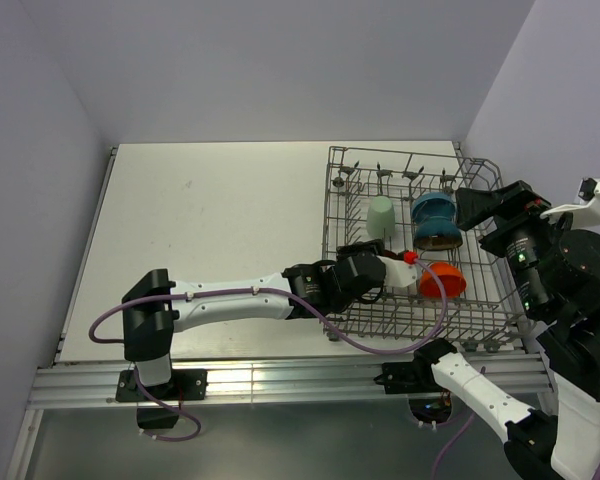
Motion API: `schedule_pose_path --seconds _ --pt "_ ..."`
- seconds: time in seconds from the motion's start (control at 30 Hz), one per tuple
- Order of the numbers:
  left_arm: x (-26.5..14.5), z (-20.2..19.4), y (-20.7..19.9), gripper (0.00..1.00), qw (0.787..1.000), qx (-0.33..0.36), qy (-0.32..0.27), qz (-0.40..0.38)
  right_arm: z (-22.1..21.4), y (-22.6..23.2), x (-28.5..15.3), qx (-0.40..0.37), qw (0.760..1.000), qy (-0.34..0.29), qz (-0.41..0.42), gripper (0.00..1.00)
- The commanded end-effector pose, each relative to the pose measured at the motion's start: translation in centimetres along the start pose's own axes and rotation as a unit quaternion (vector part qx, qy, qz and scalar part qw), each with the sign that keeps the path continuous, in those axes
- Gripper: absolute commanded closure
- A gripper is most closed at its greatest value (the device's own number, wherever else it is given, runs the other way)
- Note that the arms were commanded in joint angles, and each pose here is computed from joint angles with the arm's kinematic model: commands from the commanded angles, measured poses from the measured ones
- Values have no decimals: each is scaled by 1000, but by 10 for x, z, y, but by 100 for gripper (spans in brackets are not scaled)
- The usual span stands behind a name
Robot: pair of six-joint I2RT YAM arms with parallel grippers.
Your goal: Load the mixed dishes into the dish rack
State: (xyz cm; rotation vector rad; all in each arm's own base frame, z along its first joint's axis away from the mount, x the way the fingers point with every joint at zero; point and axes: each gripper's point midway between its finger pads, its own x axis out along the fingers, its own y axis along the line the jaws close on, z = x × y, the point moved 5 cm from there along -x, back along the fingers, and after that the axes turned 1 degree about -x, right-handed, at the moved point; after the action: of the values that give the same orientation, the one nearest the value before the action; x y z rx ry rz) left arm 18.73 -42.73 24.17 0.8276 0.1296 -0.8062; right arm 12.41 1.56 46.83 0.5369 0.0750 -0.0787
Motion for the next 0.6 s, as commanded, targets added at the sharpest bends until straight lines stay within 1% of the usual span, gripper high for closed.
schedule_pose_path --seconds 0.0,0.07,0.17,0.43,0.47,0.53,0.57 --pt "-10 20 15 44 999 -33 -32 28 -2 -2 0 -4 1000 1 -1 2" --pt "-11 21 18 41 998 -36 -33 33 -2 -2 0 -4 1000 2 -1 2" --pt "-15 25 27 39 997 -43 -33 55 -2 -2 -1 -4 1000 1 -1 2" --pt "-40 43 70 36 985 -91 -38 140 -5 -2 2 -7 1000 10 -5 1" --pt "-45 50 77 35 982 -110 -45 147 -9 -2 7 -13 1000 20 -12 1" --pt "-50 50 88 35 977 -147 -40 149 -15 -3 10 -21 999 38 -23 0" --pt "-57 56 102 34 971 -171 -49 157 -19 -2 16 -26 998 49 -28 0"
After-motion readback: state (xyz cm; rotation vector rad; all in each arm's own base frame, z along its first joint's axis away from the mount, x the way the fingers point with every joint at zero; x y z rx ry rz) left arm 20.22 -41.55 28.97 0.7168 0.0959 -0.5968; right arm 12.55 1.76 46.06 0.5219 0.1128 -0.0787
